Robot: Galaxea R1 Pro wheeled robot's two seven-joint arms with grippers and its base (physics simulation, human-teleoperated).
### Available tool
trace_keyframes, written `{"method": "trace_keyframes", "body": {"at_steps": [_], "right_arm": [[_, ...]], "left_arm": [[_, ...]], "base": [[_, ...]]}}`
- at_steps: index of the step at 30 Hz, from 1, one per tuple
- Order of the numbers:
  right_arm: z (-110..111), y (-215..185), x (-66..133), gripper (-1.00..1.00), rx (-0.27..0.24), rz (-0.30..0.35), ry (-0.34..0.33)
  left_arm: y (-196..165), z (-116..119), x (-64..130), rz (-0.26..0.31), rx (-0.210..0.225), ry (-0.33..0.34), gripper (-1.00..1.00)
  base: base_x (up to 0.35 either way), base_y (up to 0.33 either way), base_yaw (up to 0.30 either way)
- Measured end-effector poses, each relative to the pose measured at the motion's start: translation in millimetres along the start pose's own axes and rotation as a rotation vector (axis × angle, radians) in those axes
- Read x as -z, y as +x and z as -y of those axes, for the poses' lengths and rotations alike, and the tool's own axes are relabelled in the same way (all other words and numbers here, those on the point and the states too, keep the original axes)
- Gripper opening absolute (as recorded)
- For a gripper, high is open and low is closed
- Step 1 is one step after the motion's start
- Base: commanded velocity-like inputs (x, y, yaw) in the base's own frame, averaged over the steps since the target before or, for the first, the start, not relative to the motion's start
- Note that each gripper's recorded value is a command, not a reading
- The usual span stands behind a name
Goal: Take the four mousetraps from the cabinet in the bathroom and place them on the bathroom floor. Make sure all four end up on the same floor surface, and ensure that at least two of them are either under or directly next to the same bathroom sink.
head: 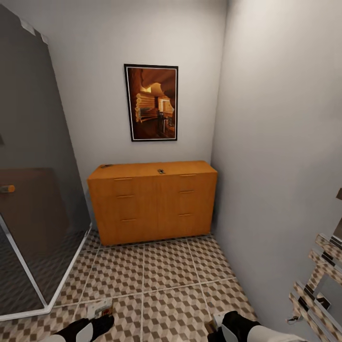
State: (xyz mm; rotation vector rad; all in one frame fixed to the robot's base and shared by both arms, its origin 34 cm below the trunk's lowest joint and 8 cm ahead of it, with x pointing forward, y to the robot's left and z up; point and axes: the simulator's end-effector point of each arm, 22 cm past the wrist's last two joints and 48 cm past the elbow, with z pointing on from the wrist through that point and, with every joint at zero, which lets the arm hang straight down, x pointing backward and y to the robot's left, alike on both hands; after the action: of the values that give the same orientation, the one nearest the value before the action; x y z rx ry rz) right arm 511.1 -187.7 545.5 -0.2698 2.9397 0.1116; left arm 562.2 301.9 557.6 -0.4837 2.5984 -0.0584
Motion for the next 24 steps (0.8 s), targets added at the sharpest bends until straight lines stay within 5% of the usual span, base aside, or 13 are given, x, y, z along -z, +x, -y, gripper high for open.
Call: {"method": "trace_keyframes", "body": {"at_steps": [13,24], "right_arm": [[-1.2,2.1,-1.6,-1.0,0.019,0.005,0.001],[0.3,-2.4,-1.5,-1.0,0.07,0.023,0.022]], "left_arm": [[-3.0,-2.1,0.0,0.017,0.07,0.001,-1.0],[15.7,-9.1,-0.9,-0.006,0.073,-0.01,-1.0]], "base": [[0.0,0.0,0.236],[0.0,0.0,0.289]]}}
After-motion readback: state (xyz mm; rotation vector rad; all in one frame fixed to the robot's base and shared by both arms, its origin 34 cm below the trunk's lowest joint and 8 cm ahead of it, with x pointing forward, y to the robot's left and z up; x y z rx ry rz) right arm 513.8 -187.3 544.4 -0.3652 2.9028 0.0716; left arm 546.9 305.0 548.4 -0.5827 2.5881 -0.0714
